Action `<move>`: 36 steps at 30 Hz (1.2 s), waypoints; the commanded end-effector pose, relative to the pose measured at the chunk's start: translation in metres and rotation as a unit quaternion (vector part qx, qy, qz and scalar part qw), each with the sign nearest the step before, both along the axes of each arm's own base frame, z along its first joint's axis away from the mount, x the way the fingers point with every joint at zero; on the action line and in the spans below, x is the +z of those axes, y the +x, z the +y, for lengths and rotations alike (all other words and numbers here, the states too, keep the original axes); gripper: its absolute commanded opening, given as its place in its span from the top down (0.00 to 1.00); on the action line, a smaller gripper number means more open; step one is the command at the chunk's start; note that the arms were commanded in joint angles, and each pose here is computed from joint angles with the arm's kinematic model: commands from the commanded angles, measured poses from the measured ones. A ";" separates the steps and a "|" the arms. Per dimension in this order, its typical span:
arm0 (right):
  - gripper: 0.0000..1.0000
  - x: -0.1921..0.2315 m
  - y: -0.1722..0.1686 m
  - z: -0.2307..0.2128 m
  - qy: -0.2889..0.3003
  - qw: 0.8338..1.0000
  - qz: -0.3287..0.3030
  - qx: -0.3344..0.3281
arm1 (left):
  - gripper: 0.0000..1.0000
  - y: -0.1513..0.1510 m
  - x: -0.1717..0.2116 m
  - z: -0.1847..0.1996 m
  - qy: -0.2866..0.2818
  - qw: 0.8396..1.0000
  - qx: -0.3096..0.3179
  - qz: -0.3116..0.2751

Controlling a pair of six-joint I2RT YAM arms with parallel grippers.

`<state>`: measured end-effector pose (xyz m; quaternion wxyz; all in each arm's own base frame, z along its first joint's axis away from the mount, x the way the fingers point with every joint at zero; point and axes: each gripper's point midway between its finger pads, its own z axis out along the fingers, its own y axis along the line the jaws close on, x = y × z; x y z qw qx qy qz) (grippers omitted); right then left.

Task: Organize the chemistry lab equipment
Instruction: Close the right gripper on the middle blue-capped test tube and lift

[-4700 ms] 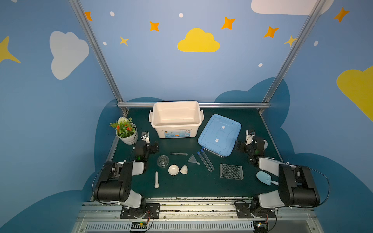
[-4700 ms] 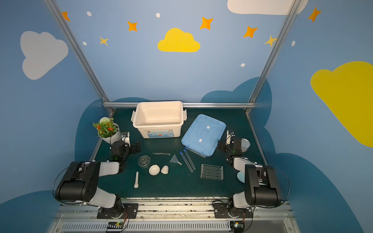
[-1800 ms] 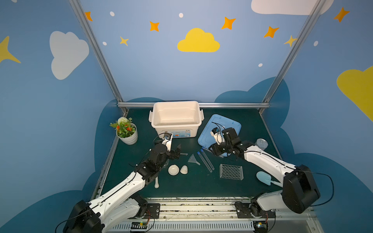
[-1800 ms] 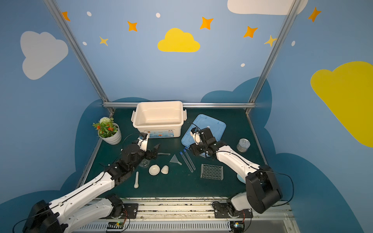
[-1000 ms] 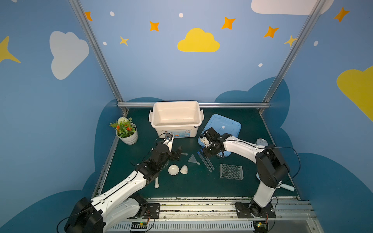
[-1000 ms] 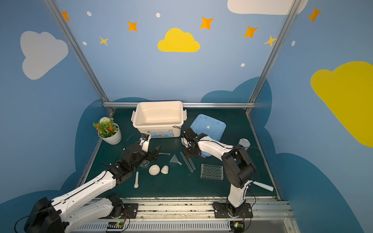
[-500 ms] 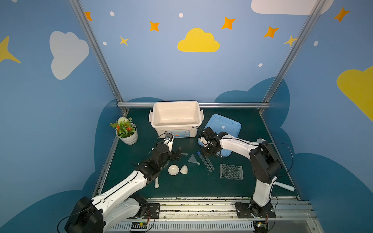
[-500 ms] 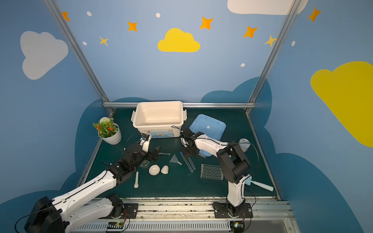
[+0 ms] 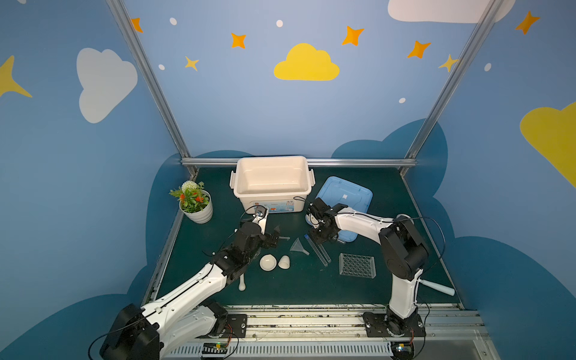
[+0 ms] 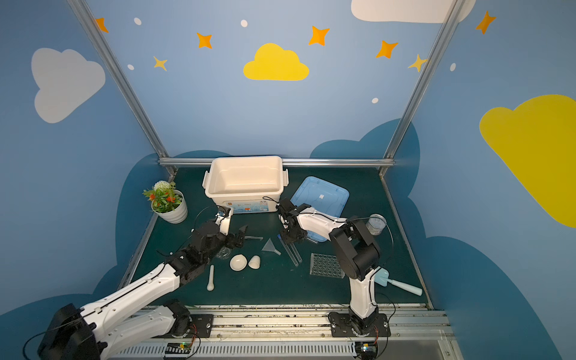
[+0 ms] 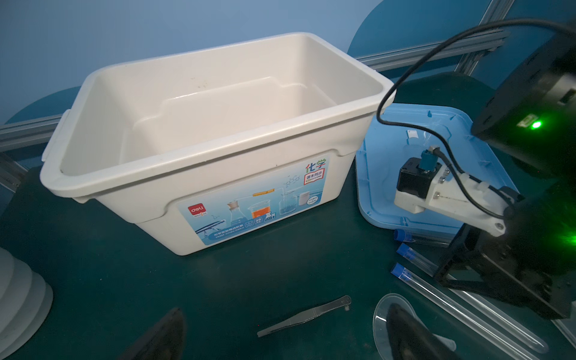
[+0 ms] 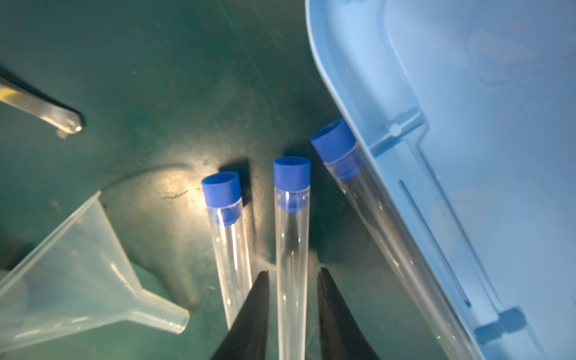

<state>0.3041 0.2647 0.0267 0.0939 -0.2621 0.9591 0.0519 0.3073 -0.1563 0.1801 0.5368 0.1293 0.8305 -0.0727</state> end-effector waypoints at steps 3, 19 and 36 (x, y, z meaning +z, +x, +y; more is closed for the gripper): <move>0.74 -0.003 0.000 -0.003 -0.023 1.000 0.002 -0.001 | 0.00 0.002 0.009 0.001 -0.001 1.000 0.006 -0.008; 0.79 -0.016 -0.004 0.002 -0.024 0.999 0.034 0.005 | 0.00 -0.002 0.012 0.009 -0.003 1.000 0.019 -0.015; 0.83 -0.019 -0.004 0.002 -0.026 0.999 0.038 0.003 | 0.00 -0.006 0.012 0.010 -0.009 1.000 0.018 -0.014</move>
